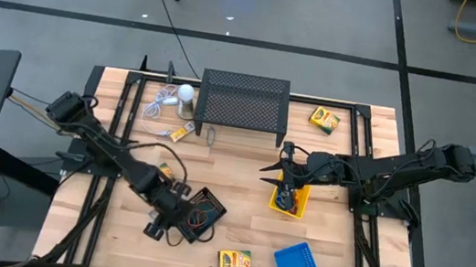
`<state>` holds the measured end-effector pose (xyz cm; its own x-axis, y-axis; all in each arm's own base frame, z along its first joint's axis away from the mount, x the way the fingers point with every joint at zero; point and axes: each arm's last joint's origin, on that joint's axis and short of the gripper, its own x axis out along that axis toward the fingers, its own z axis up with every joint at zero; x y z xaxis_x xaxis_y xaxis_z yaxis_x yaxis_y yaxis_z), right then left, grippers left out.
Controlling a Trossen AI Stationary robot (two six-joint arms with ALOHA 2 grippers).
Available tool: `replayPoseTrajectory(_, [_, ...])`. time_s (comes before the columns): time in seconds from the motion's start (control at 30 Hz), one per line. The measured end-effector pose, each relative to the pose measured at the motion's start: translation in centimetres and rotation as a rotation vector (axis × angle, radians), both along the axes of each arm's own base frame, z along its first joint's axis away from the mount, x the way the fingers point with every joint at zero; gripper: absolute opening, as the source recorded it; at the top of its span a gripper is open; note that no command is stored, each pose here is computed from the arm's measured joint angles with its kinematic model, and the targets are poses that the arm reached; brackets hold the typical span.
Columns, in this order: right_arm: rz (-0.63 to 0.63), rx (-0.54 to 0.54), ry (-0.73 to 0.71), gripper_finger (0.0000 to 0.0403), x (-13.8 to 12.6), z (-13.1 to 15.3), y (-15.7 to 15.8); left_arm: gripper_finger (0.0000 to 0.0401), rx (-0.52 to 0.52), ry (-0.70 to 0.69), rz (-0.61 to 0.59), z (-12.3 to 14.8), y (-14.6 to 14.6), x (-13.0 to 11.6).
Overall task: Pick & Place Office Desk Supplies
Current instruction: Put the blue rubber band into the black basket
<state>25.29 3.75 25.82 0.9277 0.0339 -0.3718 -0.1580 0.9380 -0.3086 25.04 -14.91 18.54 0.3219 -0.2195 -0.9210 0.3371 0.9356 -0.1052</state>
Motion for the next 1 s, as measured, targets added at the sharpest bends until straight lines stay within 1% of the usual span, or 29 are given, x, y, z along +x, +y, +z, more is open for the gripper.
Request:
replayPoseTrajectory(0.17, [0.000,0.000,0.000,0.0112,0.0,0.0,0.0,0.0164,0.042,0.075,0.066,-0.3,-1.3,-1.8])
replayPoseTrajectory(0.4, [-0.007,0.016,0.000,0.0112,0.0,0.0,0.0,0.0168,0.077,0.051,0.168,-0.7,-2.3,-2.8])
replayPoseTrajectory(0.5, [-0.008,0.018,0.000,0.0112,0.0,0.0,0.0,0.0168,0.080,0.062,0.178,-1.0,-2.3,-3.0])
replayPoseTrajectory(0.6, [-0.010,0.024,0.001,0.0112,0.0,0.0,0.0,0.0168,0.079,0.044,0.183,-0.7,-2.5,-3.2])
replayPoseTrajectory(0.77, [-0.010,0.023,0.005,0.0112,0.0,0.0,0.0,0.0168,0.100,-0.050,0.199,0.7,-3.0,-3.8])
replayPoseTrajectory(0.83, [-0.015,0.021,0.005,0.0112,0.0,0.0,0.0,0.0168,0.093,-0.053,0.214,0.9,-3.0,-4.0])
replayPoseTrajectory(0.9, [-0.022,0.019,0.004,0.0112,0.0,0.0,0.0,0.0168,0.108,-0.016,0.242,0.8,-3.0,-4.5])
replayPoseTrajectory(0.97, [-0.023,0.018,0.005,0.0112,0.0,0.0,-0.1,0.0168,0.133,0.053,0.266,0.2,-2.8,-5.4])
replayPoseTrajectory(1.0, [-0.024,0.018,0.006,0.0112,0.0,-0.1,-0.1,0.0168,0.128,0.068,0.273,-0.2,-2.8,-5.7])
